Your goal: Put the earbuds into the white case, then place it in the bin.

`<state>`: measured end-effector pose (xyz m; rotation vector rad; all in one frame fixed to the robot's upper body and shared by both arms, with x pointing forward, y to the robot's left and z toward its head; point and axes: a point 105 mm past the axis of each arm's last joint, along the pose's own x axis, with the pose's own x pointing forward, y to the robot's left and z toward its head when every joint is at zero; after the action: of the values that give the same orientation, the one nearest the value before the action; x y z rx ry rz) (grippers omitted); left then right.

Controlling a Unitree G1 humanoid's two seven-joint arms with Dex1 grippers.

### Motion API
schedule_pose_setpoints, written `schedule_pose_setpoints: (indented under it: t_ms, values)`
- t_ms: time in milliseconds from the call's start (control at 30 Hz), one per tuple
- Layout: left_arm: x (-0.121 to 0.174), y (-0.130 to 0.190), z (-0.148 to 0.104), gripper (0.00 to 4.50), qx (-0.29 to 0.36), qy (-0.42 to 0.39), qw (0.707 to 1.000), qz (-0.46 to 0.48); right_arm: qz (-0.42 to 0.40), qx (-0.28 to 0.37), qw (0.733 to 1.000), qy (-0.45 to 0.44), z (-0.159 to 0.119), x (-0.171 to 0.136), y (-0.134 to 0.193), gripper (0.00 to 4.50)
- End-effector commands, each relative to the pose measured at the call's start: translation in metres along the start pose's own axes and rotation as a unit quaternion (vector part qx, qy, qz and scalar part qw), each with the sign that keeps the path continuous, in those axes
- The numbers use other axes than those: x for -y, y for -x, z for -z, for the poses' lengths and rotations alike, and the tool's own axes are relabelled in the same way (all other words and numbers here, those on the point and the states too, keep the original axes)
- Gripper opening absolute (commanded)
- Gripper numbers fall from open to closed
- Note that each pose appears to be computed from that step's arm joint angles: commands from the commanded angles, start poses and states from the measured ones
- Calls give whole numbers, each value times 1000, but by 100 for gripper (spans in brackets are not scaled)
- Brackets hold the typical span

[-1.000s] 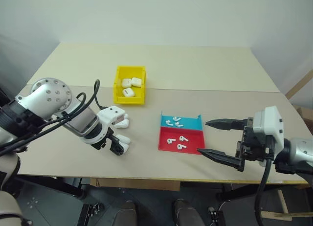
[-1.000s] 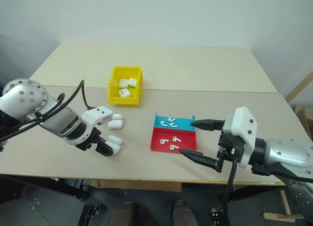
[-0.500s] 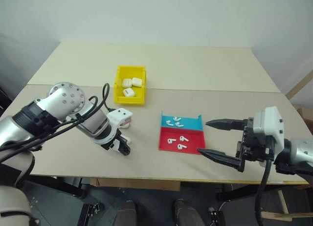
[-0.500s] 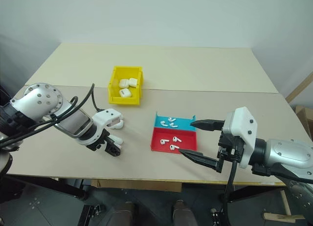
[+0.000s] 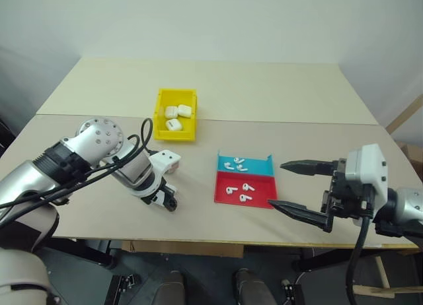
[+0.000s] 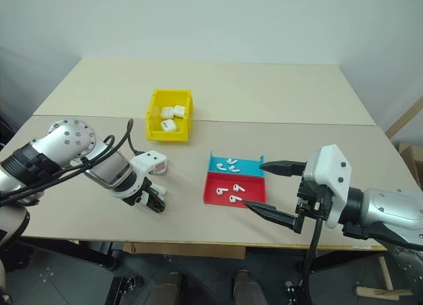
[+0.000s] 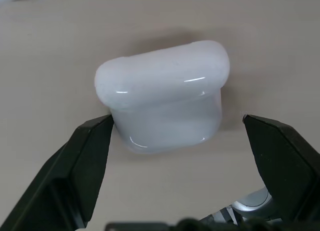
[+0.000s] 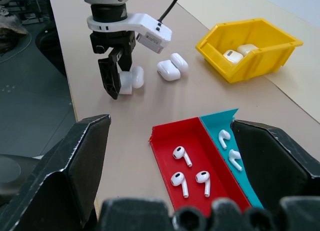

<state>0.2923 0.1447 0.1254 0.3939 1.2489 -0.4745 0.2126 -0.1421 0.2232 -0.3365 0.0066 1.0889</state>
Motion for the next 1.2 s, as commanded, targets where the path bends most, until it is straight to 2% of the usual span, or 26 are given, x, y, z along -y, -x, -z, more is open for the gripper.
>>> schedule_pose_setpoints:
  t_ms: [33,333,900,1000,1100,1133,1200]
  values:
    - [0,0,-6,450,16,14,1000,-3,-1,8,1000,25,-9,-3,2,446]
    - [-8,-9,-12,450,29,53,998,-32,1,6,1000,26,-9,-3,4,446]
    - [-10,-8,-10,450,32,49,997,-45,8,9,1000,25,-8,-2,3,446]
    - [-7,-7,-12,396,38,46,997,-42,10,8,1000,25,-7,-1,2,450]
    - [-6,-6,-15,298,46,48,997,-43,10,6,1000,25,-7,1,3,450]
    - [-6,-6,-15,280,47,46,997,-42,12,5,1000,26,-7,1,3,450]
    - [-6,-3,-15,280,52,42,997,-42,12,6,1000,25,-6,1,3,450]
